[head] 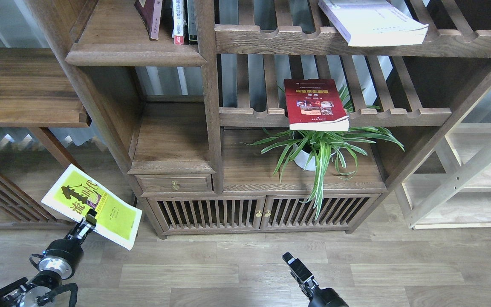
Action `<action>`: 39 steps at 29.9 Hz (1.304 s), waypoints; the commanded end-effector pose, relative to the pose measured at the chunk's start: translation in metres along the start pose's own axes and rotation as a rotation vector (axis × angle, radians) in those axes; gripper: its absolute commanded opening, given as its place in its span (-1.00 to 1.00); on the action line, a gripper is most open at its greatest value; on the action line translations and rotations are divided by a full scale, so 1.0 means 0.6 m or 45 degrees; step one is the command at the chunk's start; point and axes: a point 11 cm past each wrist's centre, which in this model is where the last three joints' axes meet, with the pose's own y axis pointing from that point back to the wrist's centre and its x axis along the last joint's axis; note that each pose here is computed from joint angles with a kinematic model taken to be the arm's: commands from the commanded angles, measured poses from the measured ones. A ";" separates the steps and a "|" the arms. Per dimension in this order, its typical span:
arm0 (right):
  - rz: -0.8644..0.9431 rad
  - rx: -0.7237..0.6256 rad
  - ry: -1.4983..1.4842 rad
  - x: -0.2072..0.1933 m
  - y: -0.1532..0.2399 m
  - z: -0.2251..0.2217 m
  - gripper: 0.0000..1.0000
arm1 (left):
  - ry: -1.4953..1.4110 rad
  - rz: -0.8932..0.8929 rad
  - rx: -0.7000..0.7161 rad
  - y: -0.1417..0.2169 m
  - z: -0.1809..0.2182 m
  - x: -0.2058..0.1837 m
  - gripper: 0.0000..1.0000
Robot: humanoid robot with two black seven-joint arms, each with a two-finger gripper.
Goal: Organize books on shelf
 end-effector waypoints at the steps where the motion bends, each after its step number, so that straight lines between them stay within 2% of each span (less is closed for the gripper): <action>1: 0.002 0.003 0.002 0.001 -0.001 -0.002 0.65 | 0.071 -0.036 0.005 -0.012 -0.029 -0.033 -1.00; 11: 0.028 0.006 0.011 0.011 0.002 -0.006 0.65 | 0.352 -0.061 -0.084 -0.032 -0.068 -0.094 -1.00; 19: 0.002 0.027 0.021 -0.002 -0.012 -0.021 0.65 | 0.359 -0.012 -0.036 -0.009 -0.100 -0.068 -1.00; 24: -0.008 0.028 0.028 -0.007 -0.017 -0.025 0.65 | 0.260 -0.040 -0.024 -0.010 -0.064 -0.056 -1.00; 30: 0.001 0.030 0.022 -0.003 -0.013 -0.023 0.65 | 0.167 -0.286 0.051 -0.009 -0.029 -0.123 -1.00; 39: 0.002 0.027 0.021 -0.002 -0.012 -0.022 0.65 | 0.000 -0.299 0.165 0.015 0.004 -0.090 -1.00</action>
